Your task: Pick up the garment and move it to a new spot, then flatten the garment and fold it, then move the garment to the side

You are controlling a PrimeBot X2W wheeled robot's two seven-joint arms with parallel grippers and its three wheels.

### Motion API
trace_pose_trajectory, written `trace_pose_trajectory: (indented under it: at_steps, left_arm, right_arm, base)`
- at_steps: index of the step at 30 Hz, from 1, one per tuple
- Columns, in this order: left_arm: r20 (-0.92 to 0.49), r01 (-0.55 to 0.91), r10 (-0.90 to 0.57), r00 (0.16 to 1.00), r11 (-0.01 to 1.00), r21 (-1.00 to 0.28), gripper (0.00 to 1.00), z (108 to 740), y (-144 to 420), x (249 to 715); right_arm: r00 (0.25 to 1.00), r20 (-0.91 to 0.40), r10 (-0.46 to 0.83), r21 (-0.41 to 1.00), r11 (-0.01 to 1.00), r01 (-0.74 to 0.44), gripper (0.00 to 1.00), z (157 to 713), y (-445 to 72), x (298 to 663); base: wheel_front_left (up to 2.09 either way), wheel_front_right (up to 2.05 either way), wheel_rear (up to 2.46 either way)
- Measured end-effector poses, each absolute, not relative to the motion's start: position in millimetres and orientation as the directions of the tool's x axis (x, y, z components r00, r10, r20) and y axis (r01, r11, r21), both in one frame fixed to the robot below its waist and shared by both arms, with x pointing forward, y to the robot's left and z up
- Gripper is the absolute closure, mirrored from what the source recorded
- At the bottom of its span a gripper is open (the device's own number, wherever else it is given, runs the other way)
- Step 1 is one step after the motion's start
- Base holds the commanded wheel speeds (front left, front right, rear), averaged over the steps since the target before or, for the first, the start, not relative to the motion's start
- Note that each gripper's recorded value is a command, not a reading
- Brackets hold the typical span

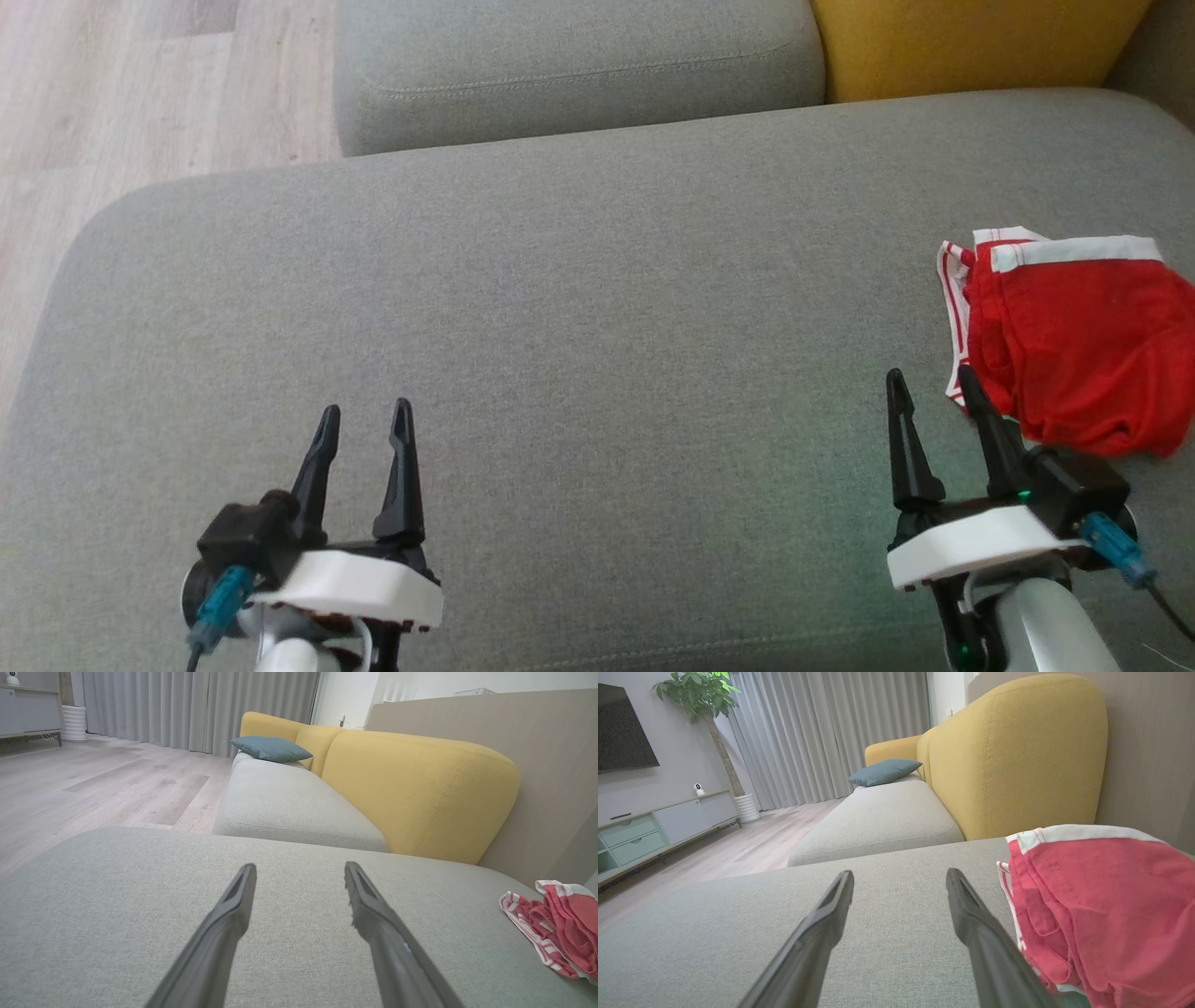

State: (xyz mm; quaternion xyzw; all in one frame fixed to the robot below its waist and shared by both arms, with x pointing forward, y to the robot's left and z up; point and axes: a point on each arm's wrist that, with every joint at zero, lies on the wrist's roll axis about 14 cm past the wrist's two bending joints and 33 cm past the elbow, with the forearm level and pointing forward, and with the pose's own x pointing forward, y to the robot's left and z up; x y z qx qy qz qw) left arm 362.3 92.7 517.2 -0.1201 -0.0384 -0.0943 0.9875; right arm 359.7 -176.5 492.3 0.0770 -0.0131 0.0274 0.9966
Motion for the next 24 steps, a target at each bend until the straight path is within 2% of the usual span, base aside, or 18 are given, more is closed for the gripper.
trace_pose_trajectory:
  at_steps: [6, 7, 12, 24]
  left_arm:
    - [0.101, 0.194, -0.175, 0.979, 0.951, -0.239, 0.0, 518, 94, 363]
    - [0.102, 0.194, -0.174, 0.98, 0.951, -0.24, 1.0, 518, 94, 363]
    - [-0.045, 0.153, -0.169, 0.985, 0.958, -0.242, 1.0, 473, 98, 346]
    - [-0.095, 0.094, -0.139, 0.986, 0.922, -0.377, 1.0, 464, 107, 345]
  right_arm:
    - [0.998, 0.032, 0.053, 0.152, 0.987, -0.057, 0.0, 493, -176, 360]
    - [0.998, 0.029, 0.053, 0.153, 0.987, -0.057, 1.0, 492, -176, 360]
    - [0.993, -0.114, 0.043, 0.174, 0.984, -0.023, 1.0, 446, -177, 337]
    - [0.991, -0.133, 0.015, 0.312, 0.95, 0.028, 1.0, 444, -182, 339]
  base:
    - [0.0, 0.0, 0.0]
    - [0.0, 0.0, 0.0]
    - [0.0, 0.0, 0.0]
    - [0.0, 0.0, 0.0]
